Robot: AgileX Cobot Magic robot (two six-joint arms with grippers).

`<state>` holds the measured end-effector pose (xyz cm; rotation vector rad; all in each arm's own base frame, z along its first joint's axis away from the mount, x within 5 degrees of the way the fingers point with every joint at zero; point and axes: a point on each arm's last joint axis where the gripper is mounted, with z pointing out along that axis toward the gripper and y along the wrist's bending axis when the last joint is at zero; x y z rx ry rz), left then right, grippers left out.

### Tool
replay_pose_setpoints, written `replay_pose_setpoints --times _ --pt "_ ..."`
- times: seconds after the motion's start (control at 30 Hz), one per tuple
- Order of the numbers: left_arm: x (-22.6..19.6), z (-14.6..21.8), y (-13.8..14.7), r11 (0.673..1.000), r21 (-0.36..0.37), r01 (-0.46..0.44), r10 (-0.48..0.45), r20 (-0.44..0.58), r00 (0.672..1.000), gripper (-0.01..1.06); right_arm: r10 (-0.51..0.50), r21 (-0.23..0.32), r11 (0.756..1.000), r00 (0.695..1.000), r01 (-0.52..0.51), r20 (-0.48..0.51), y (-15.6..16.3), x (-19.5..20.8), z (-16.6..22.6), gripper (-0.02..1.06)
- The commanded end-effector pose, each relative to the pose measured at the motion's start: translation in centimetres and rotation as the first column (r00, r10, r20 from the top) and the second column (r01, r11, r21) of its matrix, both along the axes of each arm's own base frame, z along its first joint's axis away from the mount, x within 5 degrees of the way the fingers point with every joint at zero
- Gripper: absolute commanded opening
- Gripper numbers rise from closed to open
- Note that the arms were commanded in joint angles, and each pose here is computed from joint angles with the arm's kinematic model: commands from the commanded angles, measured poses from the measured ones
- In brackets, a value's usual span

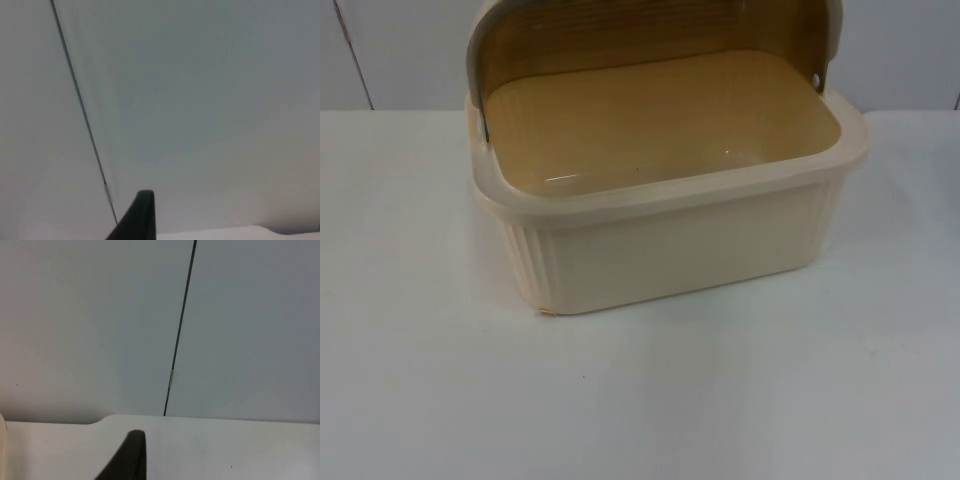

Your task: Open the box lid with the left hand, place the block into the box with the right hand, then close the box lid with the left hand.

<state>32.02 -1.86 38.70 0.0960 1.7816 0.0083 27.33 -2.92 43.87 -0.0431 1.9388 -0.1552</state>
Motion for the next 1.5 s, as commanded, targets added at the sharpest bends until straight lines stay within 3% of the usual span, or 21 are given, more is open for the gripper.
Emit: replay_pose_setpoints --times 0.0,0.1,0.27,0.4,0.47,0.53,0.6,0.63,0.7,0.77,0.8,0.87,0.97,1.0,1.07,1.1,1.23,1.37,1.47 --pt "0.1 0.8 0.0 0.999 0.037 0.008 -0.011 0.075 0.997 1.05 -0.004 -0.006 1.000 1.000 0.004 0.014 -0.1 -0.3 0.4 1.05" --pt "0.2 1.3 0.0 0.999 0.041 0.015 -0.020 0.124 0.992 1.05 -0.004 -0.006 1.000 1.000 0.004 0.012 -0.1 -0.3 0.4 1.05" --pt "0.7 0.8 -0.1 1.000 0.005 0.013 -0.014 0.117 0.993 1.05 -0.004 -0.006 1.000 1.000 0.004 0.012 -0.1 -0.3 0.4 1.05" --pt "2.6 -1.0 -0.4 1.000 0.018 0.009 -0.009 -0.019 1.000 1.05 -0.004 -0.006 1.000 1.000 0.004 0.012 -0.1 -0.3 0.4 1.05" --pt "3.3 -1.2 -0.6 0.999 0.040 0.015 -0.012 -0.057 0.998 1.05 -0.004 -0.006 1.000 1.000 0.004 0.012 -0.1 -0.3 0.4 1.05" --pt "4.4 -1.6 -1.8 0.989 0.131 0.069 -0.053 -0.122 0.991 1.05 -0.004 -0.006 1.000 1.000 0.004 0.012 -0.1 -0.3 0.4 1.05" --pt "5.4 -1.2 -4.2 0.954 0.248 0.166 -0.132 -0.149 0.980 1.05 -0.004 -0.004 1.000 1.000 0.004 0.012 -0.1 -0.3 0.4 1.05" --pt "5.4 -1.2 -4.2 0.954 0.248 0.166 -0.132 -0.149 0.980 1.05 -0.004 -0.004 1.000 1.000 0.004 0.012 -0.1 -0.3 0.4 1.05" --pt "6.3 -1.0 -6.5 0.921 0.309 0.236 -0.193 -0.165 0.967 1.05 -0.004 -0.004 1.000 1.000 0.004 0.012 -0.1 -0.3 0.4 1.05" --pt "7.2 -0.6 -9.1 0.858 0.410 0.308 -0.274 -0.140 0.951 1.05 -0.004 -0.004 1.000 1.000 0.004 0.012 -0.1 -0.3 0.4 1.05" --pt "7.2 -0.6 -9.1 0.858 0.410 0.308 -0.274 -0.140 0.951 1.05 -0.004 -0.004 1.000 1.000 0.004 0.012 -0.1 -0.3 0.4 1.05" --pt "7.7 -0.7 -11.1 0.764 0.542 0.351 -0.340 -0.124 0.932 1.05 -0.004 -0.004 1.000 1.000 0.004 0.012 -0.1 -0.3 0.4 1.05" --pt "7.9 -1.4 -13.7 0.586 0.718 0.376 -0.428 -0.120 0.896 1.05 -0.004 -0.005 1.000 1.000 0.004 0.014 -0.1 -0.3 0.4 1.05" --pt "7.9 -1.4 -13.7 0.586 0.718 0.376 -0.428 -0.120 0.896 1.05 -0.004 -0.005 1.000 1.000 0.004 0.014 -0.1 -0.3 0.4 1.05" --pt "7.7 -2.2 -15.4 0.488 0.776 0.399 -0.471 -0.151 0.869 1.05 -0.004 -0.005 1.000 1.000 0.004 0.014 -0.1 -0.3 0.4 1.05" --pt "7.6 -2.4 -15.9 0.464 0.787 0.406 -0.485 -0.159 0.860 1.05 -0.004 -0.005 1.000 1.000 0.004 0.014 -0.1 -0.3 0.4 1.05" --pt "7.6 -3.5 -17.4 0.412 0.803 0.431 -0.513 -0.187 0.838 1.05 -0.004 -0.005 1.000 1.000 0.004 0.014 -0.1 -0.3 0.4 1.05" --pt "7.7 -4.1 -17.6 0.435 0.776 0.458 -0.515 -0.203 0.833 1.02 -0.004 -0.005 1.000 1.000 0.004 0.016 -0.1 -0.3 0.4 1.05" --pt "7.6 -4.3 -17.6 0.452 0.752 0.479 -0.511 -0.221 0.830 0.87 -0.004 -0.005 1.000 1.000 0.004 0.016 -0.1 -0.3 0.4 1.05"
